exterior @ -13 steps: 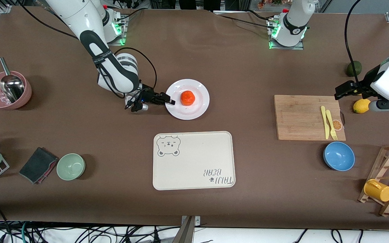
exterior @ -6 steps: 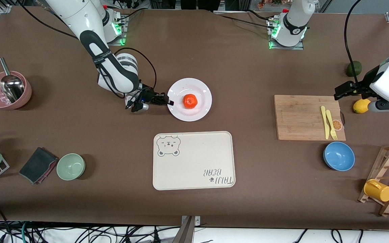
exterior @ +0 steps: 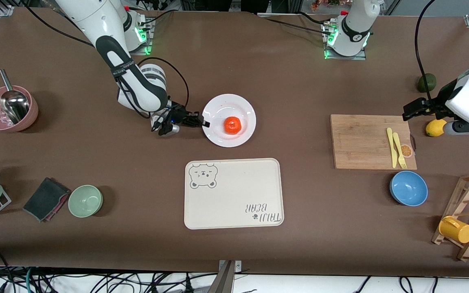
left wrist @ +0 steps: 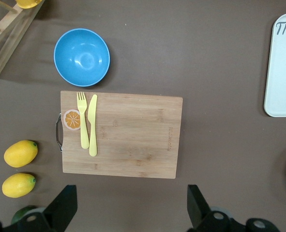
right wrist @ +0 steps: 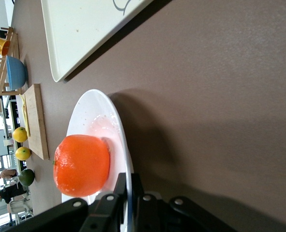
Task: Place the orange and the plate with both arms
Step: 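Slide the plate with the right gripper onto the bear tray, release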
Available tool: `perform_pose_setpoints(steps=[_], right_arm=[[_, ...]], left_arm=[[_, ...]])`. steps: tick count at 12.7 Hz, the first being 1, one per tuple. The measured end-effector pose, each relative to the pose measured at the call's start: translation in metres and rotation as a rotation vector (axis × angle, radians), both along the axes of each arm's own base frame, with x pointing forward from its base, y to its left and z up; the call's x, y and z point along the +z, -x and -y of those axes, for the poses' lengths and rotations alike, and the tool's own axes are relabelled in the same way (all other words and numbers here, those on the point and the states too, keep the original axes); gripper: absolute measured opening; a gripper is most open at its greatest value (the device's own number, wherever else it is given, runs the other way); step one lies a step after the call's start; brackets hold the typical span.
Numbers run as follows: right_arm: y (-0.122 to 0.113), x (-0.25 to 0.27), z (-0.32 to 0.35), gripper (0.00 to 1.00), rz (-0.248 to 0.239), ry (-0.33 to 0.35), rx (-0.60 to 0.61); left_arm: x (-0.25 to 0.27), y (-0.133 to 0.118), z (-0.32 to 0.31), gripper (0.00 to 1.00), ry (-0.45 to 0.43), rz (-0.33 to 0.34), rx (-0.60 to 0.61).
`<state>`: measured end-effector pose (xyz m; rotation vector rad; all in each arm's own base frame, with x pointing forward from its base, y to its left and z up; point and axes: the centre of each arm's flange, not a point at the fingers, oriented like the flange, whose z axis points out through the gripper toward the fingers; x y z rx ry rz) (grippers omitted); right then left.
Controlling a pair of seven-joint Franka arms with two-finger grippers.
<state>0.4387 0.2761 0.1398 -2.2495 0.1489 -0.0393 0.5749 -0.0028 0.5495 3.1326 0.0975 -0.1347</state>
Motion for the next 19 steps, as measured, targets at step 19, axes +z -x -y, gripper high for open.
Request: perform_pose_setpoints(steps=[19], right_arm=[[-0.22, 0.0, 0.005, 0.04, 0.142, -0.101, -0.178]], left_arm=[[-0.001, 0.0, 0.0, 1.0, 0.0, -0.001, 0.0]])
